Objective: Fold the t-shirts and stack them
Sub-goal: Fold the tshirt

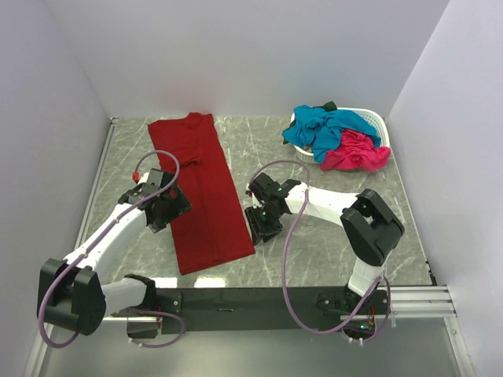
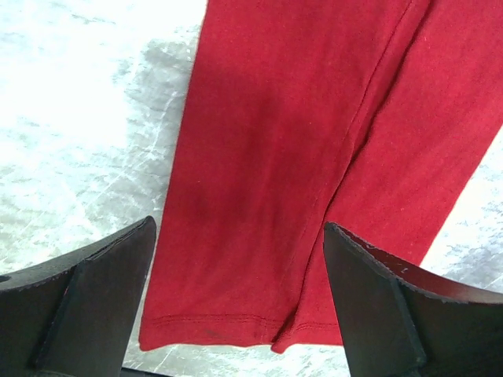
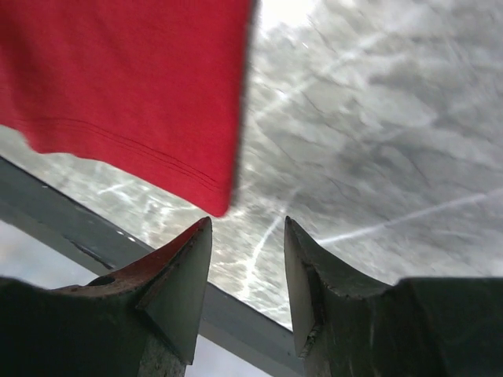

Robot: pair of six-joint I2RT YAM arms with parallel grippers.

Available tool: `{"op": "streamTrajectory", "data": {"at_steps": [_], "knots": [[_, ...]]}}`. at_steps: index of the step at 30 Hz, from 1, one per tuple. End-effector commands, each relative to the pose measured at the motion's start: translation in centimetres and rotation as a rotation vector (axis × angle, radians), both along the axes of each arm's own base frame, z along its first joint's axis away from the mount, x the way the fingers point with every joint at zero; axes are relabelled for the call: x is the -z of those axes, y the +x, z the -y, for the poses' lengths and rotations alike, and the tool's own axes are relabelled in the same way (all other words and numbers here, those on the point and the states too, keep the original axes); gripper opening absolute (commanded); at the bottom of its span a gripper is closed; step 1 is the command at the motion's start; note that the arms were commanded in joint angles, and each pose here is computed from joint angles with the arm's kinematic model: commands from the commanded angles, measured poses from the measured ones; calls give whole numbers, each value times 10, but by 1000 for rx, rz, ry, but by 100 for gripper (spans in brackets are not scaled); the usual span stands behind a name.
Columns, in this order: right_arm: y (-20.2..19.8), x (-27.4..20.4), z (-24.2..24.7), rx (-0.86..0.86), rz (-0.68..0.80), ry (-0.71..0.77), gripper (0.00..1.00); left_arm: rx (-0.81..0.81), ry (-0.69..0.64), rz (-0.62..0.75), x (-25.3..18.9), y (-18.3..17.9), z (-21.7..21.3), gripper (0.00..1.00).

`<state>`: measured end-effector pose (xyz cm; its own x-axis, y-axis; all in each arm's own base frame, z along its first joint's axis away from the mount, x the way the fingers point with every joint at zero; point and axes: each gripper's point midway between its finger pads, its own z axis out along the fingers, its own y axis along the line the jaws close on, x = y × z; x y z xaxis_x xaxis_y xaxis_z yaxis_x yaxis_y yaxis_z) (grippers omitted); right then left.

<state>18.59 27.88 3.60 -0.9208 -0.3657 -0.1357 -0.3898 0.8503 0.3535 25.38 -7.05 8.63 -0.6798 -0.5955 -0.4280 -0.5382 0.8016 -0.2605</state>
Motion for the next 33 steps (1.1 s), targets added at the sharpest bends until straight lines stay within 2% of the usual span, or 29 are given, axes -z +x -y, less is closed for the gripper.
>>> {"op": "streamTrajectory", "data": {"at_steps": [1,12,21,26,30,33], "knots": [[9,-16,-21,-2,38,99,50,-53,16,34,-8,-1,-7,94],[0,-3,-27,14,18,64,51,-49,8,18,-4,-14,-8,94],[-6,20,-17,72,25,-93,51,-32,16,22,-12,-17,-9,95],[-8,25,-14,86,27,-117,51,-32,12,23,-12,-17,-9,95],[-14,31,-19,56,11,-133,46,-36,11,19,-10,-19,-9,95],[-19,34,-25,23,-3,-134,36,-37,16,14,-8,-22,-11,95]]}}
